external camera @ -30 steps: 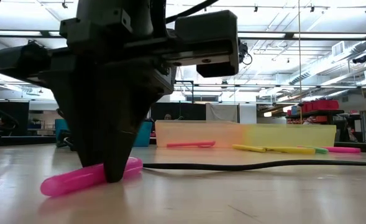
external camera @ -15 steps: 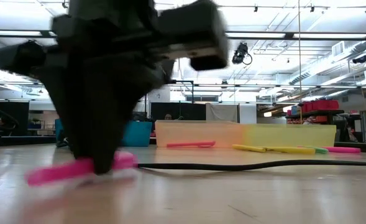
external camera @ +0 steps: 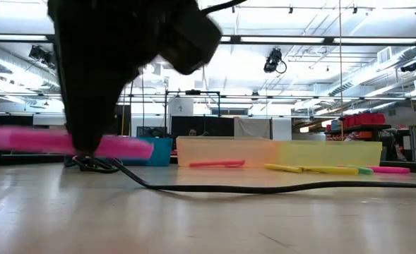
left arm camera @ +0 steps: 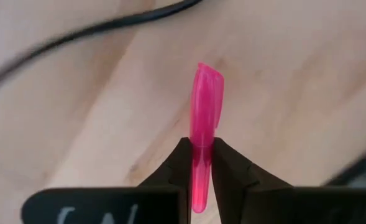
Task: Pick & Place Markers
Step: Put the small pink pen into the yellow bin
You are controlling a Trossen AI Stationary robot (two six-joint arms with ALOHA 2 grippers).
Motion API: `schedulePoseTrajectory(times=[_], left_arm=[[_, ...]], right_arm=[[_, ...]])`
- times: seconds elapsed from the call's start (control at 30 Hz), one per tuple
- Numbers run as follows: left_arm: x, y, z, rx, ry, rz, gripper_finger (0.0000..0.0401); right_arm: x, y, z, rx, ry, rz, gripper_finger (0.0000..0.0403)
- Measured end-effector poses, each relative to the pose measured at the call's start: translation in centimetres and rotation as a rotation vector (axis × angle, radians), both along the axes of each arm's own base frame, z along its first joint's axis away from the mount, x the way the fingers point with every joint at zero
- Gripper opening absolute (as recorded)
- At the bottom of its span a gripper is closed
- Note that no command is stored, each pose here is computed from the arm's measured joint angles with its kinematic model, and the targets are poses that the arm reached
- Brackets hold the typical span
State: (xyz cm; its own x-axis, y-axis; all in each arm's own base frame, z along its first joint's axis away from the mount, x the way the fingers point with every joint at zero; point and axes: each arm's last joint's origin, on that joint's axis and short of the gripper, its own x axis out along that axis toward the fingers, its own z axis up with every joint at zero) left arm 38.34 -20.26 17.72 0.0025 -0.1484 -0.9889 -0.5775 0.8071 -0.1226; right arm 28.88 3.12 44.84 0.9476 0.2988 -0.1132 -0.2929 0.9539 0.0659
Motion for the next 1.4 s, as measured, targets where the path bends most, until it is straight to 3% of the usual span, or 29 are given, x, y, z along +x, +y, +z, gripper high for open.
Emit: schedulePoseTrajectory(times=[0.13, 0.4, 0.67, 0.8, 0.9, 1.03, 1.4], left_arm=[[-0.3, 1.3, 2.3, -0.007, -0.046, -0.197, 0.0039], [-0.6, 4.2, 5.7, 0.072, -0.153, -0.548, 0.0039], [-0.3, 5.2, 6.6, 0.138, -0.226, -0.759, 0.0039], [0.1, 6.2, 9.4, 0.261, -0.397, -0.786, 0.0039], [-0.2, 7.5, 10.4, 0.342, -0.425, -0.791, 0.0039], [-1.5, 9.7, 9.7, 0.355, -0.475, -0.746, 0.0039], [-7.5, 14.1, 10.2, 0.367, -0.867, -0.482, 0.0039]], right_arm=[[0.0, -0.1, 0.1, -0.032, -0.021, -0.001, 0.0188], [0.1, -0.2, 0.6, -0.026, -0.07, -0.004, 0.0188], [0.1, -0.2, 0.8, -0.01, -0.092, -0.005, 0.0188], [0.1, -0.3, 1.1, 0.028, -0.109, -0.061, 0.0188], [0.1, -0.5, 1.1, 0.014, -0.111, -0.123, 0.0188], [0.2, -0.6, 1.2, -0.027, -0.133, -0.142, 0.0188], [0.2, -0.9, 1.3, -0.034, -0.139, -0.237, 0.0188]])
